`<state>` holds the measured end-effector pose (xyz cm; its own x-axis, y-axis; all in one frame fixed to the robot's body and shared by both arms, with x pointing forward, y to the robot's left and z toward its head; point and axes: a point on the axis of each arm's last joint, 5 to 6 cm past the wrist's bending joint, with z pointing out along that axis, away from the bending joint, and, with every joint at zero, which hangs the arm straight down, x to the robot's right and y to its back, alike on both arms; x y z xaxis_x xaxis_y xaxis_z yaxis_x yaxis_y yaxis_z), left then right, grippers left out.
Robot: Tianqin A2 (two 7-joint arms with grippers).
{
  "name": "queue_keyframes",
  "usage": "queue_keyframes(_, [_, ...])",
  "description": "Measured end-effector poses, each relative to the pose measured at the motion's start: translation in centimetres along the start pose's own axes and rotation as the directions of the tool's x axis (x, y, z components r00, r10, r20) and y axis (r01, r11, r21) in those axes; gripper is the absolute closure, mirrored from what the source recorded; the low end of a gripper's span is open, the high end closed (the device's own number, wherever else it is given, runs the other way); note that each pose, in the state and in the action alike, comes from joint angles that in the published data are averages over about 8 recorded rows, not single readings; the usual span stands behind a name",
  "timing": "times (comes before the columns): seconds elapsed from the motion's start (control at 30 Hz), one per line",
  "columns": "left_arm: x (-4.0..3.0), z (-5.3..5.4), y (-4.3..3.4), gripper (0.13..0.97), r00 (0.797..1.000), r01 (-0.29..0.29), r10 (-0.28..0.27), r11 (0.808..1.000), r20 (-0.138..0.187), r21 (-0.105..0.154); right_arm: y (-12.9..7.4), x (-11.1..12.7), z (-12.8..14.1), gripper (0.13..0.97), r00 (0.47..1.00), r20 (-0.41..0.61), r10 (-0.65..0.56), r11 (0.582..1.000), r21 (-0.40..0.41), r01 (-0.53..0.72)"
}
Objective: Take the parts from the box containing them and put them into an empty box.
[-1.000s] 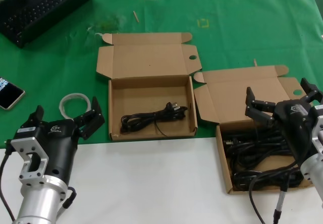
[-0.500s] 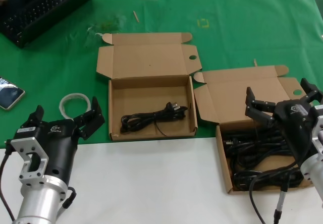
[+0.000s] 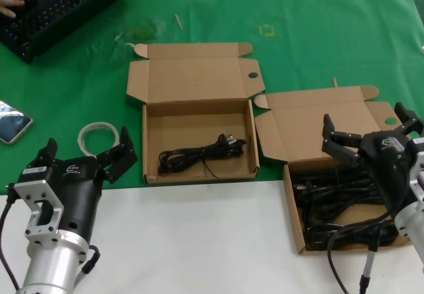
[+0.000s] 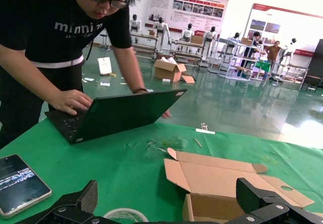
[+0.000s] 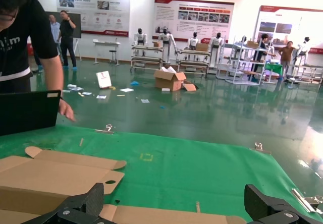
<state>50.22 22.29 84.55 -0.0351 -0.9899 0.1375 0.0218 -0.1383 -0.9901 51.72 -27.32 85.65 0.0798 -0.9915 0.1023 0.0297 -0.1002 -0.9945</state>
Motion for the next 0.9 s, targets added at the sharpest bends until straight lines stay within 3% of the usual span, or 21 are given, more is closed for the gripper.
queue_keyframes(0.9, [0.00, 0.00, 0.00, 0.132, 1.000, 0.000, 0.000, 1.000, 0.000, 0.000, 0.00, 0.00, 0.00, 0.130, 1.000, 0.000, 0.000, 1.000, 0.000, 0.000])
